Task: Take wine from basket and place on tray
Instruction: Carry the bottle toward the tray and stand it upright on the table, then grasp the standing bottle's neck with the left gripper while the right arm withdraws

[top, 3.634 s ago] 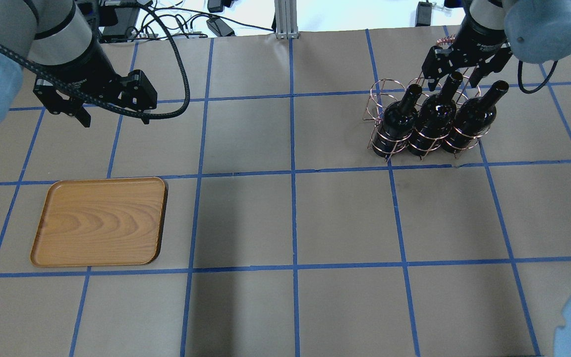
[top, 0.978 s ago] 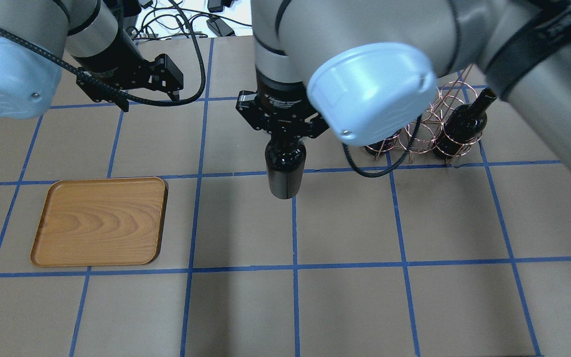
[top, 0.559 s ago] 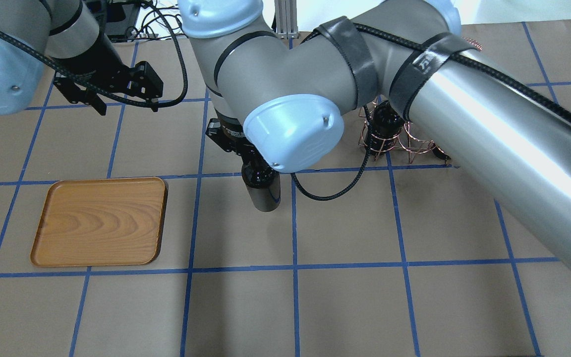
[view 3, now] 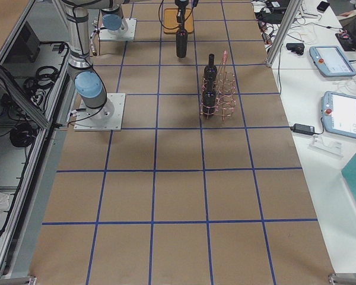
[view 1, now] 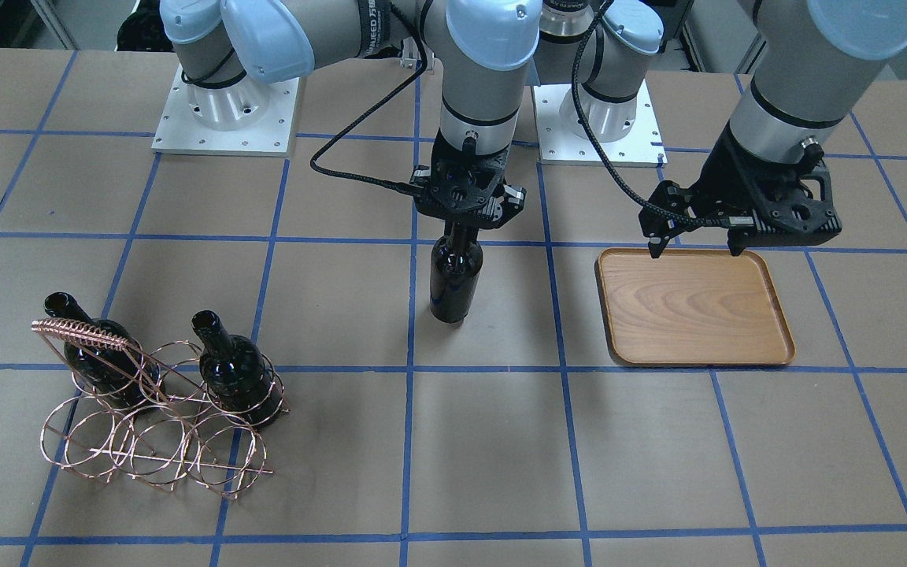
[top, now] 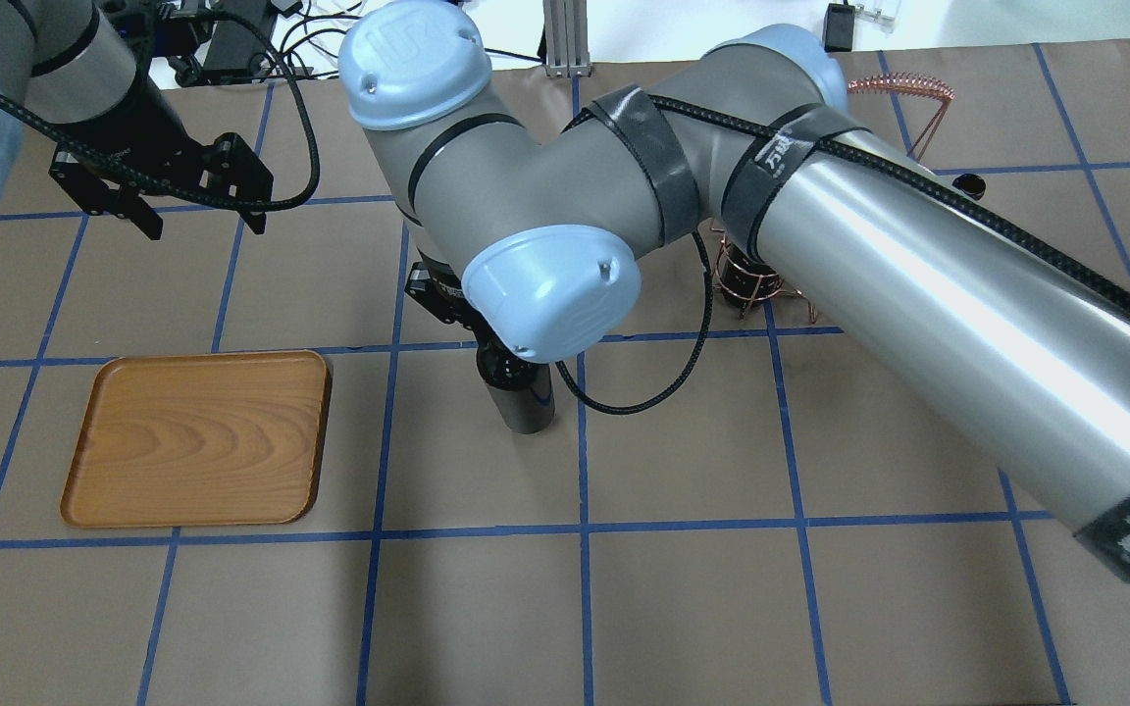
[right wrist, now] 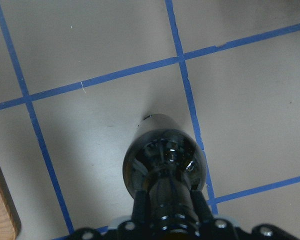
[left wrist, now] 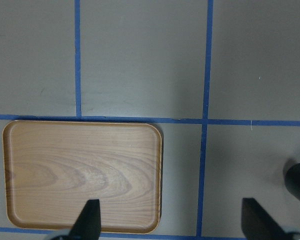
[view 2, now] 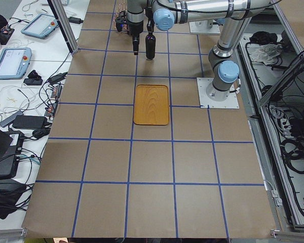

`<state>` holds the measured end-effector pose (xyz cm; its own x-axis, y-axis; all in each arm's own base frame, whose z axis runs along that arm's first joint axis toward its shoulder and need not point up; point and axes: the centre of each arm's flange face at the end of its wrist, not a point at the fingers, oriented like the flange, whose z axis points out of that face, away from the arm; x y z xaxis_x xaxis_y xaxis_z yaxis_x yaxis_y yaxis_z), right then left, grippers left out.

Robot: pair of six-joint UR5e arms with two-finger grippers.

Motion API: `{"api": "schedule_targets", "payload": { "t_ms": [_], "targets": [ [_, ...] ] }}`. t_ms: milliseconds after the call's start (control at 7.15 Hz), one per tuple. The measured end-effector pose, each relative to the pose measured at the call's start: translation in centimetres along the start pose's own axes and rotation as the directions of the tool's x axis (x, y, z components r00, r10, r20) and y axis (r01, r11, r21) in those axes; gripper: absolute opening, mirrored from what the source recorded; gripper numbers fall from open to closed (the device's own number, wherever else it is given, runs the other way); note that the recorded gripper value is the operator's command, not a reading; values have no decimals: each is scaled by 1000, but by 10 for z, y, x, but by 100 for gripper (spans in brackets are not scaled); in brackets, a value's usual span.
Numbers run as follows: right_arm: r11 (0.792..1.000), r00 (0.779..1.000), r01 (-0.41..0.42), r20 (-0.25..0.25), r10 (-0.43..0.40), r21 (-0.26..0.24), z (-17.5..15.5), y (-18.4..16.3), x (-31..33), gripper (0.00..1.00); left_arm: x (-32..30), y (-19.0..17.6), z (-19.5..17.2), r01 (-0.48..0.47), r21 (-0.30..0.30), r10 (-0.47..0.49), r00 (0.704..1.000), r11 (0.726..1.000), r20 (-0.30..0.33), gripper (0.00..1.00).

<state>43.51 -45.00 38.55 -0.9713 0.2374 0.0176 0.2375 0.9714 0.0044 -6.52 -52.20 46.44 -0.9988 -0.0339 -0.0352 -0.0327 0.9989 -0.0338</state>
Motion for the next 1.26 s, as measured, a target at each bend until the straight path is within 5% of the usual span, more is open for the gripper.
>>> {"api": "schedule_targets", "payload": {
  "t_ms": [140, 559, 978, 1258],
  "targets": [
    [1000, 1000, 2, 0, -2, 12, 7, 1, 1, 99, 1, 3, 0, -4, -1, 4, 1000, 1000, -1, 100],
    [999, 999, -3, 34, 2, 46, -6, -5, 9, 100, 4, 5, -21, 44, 24, -44, 999, 999, -4, 98],
    [988, 990, 131, 43, -135, 86, -93, -40, 88, 100, 17, 4, -57, 80, -53, -81, 997, 995, -6, 99],
    [976, 978, 207, 10, -208, 65, -139, -57, 172, 100, 74, 4, -43, 110, -25, -110, 994, 994, -13, 99]
  ]
}}
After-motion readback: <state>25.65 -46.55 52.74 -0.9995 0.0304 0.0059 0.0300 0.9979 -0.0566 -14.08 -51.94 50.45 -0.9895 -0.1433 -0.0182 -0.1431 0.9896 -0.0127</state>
